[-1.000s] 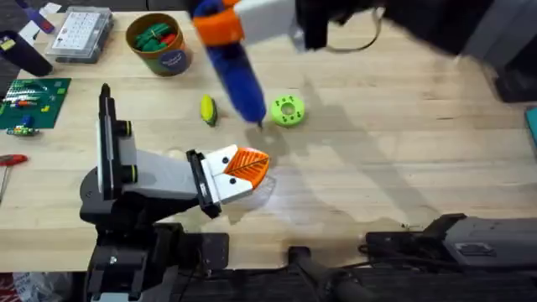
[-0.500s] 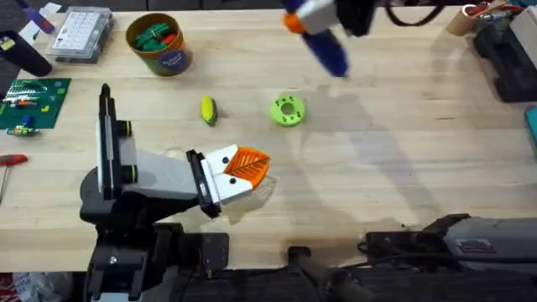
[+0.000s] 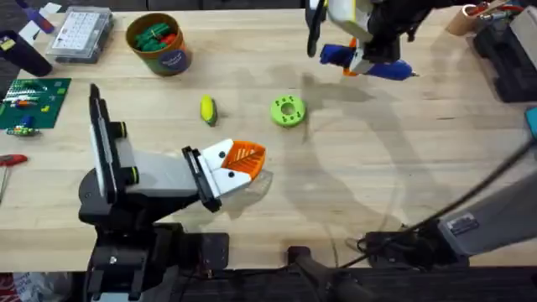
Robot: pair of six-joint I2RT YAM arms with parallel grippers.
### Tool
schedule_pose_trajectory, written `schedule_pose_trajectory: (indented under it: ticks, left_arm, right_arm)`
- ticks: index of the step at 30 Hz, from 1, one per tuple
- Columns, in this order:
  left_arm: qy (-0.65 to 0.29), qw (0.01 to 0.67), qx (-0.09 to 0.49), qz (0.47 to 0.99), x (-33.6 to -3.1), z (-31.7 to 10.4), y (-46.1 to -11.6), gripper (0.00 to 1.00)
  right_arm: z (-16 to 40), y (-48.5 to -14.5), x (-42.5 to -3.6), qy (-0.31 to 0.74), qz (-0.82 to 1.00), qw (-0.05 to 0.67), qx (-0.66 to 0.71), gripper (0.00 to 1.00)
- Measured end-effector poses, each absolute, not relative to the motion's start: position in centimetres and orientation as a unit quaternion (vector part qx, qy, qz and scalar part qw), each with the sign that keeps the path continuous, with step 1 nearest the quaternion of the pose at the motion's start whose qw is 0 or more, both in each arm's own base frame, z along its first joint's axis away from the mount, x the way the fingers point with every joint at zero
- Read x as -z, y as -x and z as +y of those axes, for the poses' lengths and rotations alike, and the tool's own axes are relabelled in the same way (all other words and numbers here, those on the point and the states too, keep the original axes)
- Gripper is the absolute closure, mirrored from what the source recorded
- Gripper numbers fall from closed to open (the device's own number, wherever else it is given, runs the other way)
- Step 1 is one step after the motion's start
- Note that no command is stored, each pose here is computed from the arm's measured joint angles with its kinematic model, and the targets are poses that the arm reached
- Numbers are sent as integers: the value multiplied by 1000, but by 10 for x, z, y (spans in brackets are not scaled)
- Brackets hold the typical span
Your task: Pick up the gripper from the table and insert it into the empty holder that is missing its gripper. Then pick up a screw, insert it into the mounting hole, and use the screwdriver to tighten it. Finally, clean up the table by picking up the vegetable and placing it into the bucket.
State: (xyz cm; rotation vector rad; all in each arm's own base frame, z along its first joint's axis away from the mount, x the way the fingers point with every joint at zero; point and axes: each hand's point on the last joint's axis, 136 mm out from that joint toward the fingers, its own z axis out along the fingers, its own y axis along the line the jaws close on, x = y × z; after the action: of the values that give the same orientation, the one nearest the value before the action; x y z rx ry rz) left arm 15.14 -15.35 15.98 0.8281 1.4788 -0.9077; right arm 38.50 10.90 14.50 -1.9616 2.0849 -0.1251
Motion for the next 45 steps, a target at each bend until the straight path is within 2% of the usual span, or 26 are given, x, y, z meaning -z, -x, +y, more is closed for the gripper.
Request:
schedule_pose_trajectory:
  ticks: [7, 8, 12, 14, 17, 19, 20, 21, 22, 23, 27, 28, 32, 36, 39, 45]
  left_arm:
    - [-335, 590, 360, 641, -160, -147, -163, 996]
    - [-330, 594, 353, 643, -161, -145, -166, 996]
    - [-327, 597, 348, 645, -161, -144, -168, 996]
    - [-327, 597, 347, 645, -161, -144, -168, 996]
    - [-326, 598, 346, 645, -161, -144, -168, 996]
    - [-326, 598, 345, 645, -161, -144, -169, 977]
    - [-326, 600, 343, 645, -161, -143, -169, 928]
    - [-325, 600, 342, 646, -161, -143, -170, 889]
    - [-325, 601, 340, 646, -161, -143, -170, 844]
    - [-326, 603, 337, 645, -161, -142, -171, 750]
    - [-323, 604, 335, 647, -161, -142, -172, 158]
    - [-321, 605, 334, 648, -161, -141, -172, 53]
    - [-290, 606, 330, 663, -162, -136, -179, 15]
    - [-217, 588, 321, 710, -162, -122, -189, 14]
    - [-170, 580, 297, 739, -169, -109, -193, 14]
    - [-104, 581, 216, 778, -210, -79, -196, 15]
  right_arm:
    - [88, -404, -91, 707, 701, 81, 51, 988]
    - [84, -408, -72, 712, 698, 64, 48, 988]
    - [82, -407, -47, 717, 695, 39, 36, 988]
    - [81, -408, -39, 717, 695, 33, 33, 940]
    - [80, -409, -37, 718, 694, 32, 38, 625]
    - [80, -411, -38, 718, 694, 33, 41, 318]
    - [80, -411, -38, 717, 695, 34, 42, 171]
    - [80, -411, -39, 713, 699, 35, 42, 58]
    - [79, -411, -41, 708, 704, 36, 43, 21]
    - [79, -411, -44, 701, 711, 38, 45, 10]
    - [79, -412, -71, 670, 737, 67, 59, 9]
    - [80, -413, -81, 661, 744, 79, 65, 9]
    - [81, -413, -132, 611, 774, 139, 86, 9]
    - [88, -407, -171, 553, 807, 195, 75, 8]
    - [94, -396, -185, 500, 839, 211, 49, 8]
    - [105, -381, -196, 371, 903, 217, -1, 8]
